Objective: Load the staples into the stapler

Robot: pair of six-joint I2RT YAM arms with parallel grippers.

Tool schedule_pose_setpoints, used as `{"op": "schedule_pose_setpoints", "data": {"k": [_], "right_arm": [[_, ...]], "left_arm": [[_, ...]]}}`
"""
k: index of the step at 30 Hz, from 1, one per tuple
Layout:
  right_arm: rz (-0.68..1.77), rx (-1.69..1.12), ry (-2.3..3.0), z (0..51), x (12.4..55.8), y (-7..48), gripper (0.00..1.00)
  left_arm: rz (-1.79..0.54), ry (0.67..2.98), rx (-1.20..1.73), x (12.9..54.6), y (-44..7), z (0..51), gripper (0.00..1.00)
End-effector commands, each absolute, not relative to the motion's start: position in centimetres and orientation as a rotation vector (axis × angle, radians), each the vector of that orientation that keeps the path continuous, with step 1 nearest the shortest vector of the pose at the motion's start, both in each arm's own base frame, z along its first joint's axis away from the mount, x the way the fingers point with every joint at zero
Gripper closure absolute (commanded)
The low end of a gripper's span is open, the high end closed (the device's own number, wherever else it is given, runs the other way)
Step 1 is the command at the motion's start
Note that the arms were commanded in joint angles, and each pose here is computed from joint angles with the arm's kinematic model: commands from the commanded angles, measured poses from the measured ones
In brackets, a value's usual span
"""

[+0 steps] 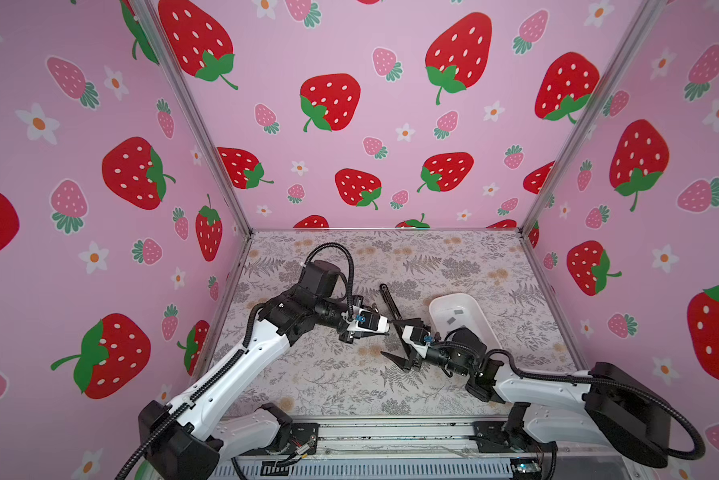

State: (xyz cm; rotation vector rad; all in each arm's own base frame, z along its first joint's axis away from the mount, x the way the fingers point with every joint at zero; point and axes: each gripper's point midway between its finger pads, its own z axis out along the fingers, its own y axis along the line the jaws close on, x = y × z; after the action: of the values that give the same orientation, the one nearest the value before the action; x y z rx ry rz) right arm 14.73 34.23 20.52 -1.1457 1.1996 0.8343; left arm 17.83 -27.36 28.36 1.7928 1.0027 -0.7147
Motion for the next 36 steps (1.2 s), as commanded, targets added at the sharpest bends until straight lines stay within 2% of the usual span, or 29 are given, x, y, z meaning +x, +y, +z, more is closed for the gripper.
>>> {"op": "schedule_pose_setpoints", "data": {"k": [1,14,21,36], "right_arm": [[0.835,-1.146,1.115,22.0,13.7,33.6,0.14],[0.897,-1.168,1.078,23.2,12.6,33.8,0.17],[0.942,-1.189,1.073,23.4,12.1,34.5,0.3],[0.957,-1.174,1.088,23.4,12.2,34.6,0.39]], "left_arm": [[-0.763,0.918,1.792,16.7,-27.4,30.3,1.0],[-0.786,0.897,1.805,16.2,-27.6,30.1,1.0],[-0.849,0.881,1.84,15.3,-28.6,29.1,1.0],[-0.969,0.818,1.893,13.1,-30.2,28.2,1.0]]}}
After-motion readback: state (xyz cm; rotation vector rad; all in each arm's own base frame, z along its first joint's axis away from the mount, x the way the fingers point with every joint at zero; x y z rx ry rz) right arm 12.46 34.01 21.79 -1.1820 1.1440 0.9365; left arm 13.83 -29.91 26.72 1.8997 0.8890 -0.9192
